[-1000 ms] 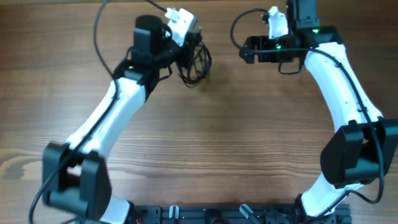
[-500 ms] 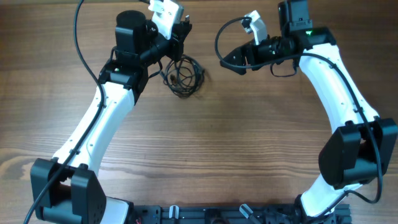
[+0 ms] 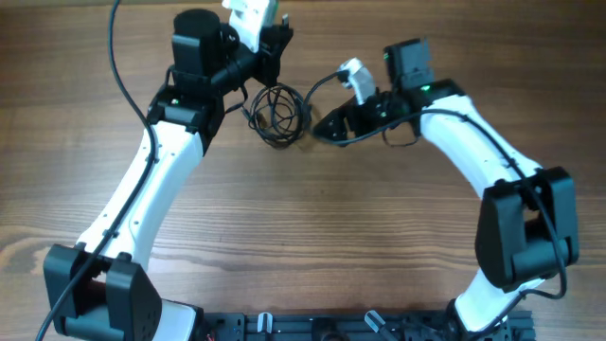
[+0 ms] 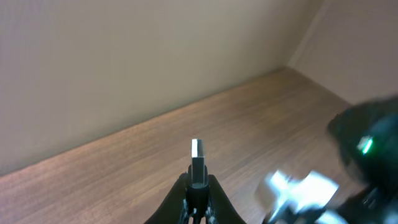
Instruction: Untangle cables
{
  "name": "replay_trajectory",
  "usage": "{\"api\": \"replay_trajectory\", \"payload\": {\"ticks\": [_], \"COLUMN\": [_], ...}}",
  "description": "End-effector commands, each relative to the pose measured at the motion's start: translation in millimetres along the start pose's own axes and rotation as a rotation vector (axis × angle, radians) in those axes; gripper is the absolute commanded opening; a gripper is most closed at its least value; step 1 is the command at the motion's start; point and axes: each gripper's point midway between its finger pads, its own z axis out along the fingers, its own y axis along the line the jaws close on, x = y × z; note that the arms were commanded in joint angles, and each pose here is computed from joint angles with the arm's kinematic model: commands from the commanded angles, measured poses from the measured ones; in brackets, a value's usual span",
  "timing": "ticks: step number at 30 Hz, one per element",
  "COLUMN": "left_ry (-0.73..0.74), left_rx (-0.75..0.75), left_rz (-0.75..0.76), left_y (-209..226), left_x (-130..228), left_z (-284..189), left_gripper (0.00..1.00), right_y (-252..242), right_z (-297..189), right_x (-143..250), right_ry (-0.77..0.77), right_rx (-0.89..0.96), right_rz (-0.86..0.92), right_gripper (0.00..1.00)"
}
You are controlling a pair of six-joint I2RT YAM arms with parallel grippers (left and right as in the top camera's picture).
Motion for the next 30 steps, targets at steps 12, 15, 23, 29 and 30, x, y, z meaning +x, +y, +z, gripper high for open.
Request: {"api": "replay_trajectory", "payload": {"ticks": [12, 15, 23, 29, 30], "left_ry": [-0.085, -0.08, -0.08, -0.08, -0.08], "left_rx": [0.032, 0.033, 0.039, 0.039, 0.039], "left_rz": [0.028, 0.025, 0.026, 0.026, 0.026], "left_y": [-21.1, -21.1, -22.3, -22.2, -22.2], "left_x": [-50.9, -49.8, -49.8, -49.7, -49.7], "left_z": [-28.6, -28.5, -28.6, -28.6, -28.6], "left_gripper": [0.08, 0.08, 0.08, 0.08, 0.08], "right_y": [-64.3, -65.6, -52.7, -39.1, -38.4], "right_z": [19.6, 27.7, 59.5, 68.4, 68.8], "right_x": [12.4, 7.1, 18.0, 13.3, 13.4], "right_ry": [-0.116, -0.165, -0.131, -0.151, -0.152], "right_rx": [0.51, 0.496, 0.459, 0.438, 0.436], "right_rz": [0.551, 0.64, 0.687, 0.713, 0.719], "right_gripper": [1.0, 1.0, 0.97, 0.74, 0.65]}}
